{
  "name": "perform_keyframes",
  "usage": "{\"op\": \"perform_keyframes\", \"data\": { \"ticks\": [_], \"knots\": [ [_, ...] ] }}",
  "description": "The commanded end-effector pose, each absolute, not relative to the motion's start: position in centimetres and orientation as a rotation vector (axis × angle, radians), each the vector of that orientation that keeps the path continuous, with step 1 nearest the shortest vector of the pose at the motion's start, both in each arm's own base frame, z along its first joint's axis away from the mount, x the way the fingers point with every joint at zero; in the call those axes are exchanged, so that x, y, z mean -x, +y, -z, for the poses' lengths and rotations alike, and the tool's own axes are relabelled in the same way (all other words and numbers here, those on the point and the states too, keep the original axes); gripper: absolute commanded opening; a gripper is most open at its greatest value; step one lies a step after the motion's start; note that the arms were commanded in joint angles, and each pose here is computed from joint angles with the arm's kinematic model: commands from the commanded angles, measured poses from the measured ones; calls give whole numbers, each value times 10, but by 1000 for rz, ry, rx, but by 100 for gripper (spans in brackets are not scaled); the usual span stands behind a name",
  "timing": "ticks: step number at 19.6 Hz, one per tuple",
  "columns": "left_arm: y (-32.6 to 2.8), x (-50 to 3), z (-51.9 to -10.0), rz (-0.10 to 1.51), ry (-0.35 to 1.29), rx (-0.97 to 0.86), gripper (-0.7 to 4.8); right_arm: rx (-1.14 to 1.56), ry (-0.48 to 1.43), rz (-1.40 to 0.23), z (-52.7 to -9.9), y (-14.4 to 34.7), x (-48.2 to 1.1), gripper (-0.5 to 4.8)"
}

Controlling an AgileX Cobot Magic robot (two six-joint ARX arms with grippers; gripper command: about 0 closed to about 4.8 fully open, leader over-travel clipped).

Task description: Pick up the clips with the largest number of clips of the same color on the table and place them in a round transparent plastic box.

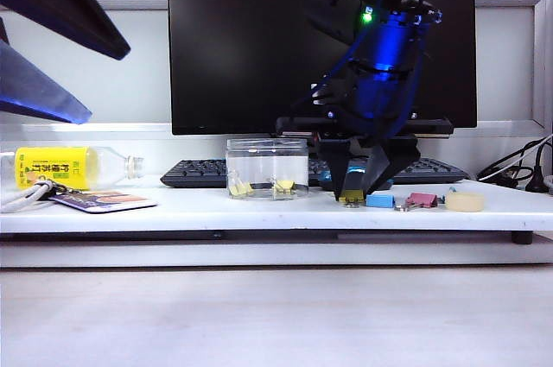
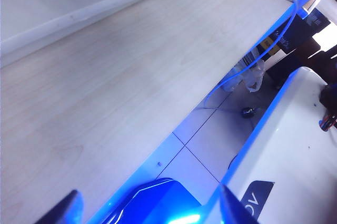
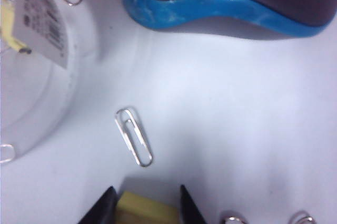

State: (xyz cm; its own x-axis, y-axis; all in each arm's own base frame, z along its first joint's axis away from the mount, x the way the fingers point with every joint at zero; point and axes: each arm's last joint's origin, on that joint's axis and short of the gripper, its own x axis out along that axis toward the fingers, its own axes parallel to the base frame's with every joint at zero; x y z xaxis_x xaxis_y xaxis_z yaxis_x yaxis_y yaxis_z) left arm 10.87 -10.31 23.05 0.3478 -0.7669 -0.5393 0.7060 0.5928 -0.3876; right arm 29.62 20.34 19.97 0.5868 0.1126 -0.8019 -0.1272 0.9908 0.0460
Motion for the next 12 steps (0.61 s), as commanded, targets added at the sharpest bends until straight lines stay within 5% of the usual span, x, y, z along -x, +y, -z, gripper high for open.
{"op": "perform_keyframes", "data": {
  "ticks": [1, 12],
  "knots": [
    [-103, -109, -232, 963, 744, 93, 344, 48, 989, -154, -194, 201, -295, 142],
    [-103, -108, -231, 961, 750, 92, 344, 124, 851, -232, -274, 209, -320, 144]
  ]
}}
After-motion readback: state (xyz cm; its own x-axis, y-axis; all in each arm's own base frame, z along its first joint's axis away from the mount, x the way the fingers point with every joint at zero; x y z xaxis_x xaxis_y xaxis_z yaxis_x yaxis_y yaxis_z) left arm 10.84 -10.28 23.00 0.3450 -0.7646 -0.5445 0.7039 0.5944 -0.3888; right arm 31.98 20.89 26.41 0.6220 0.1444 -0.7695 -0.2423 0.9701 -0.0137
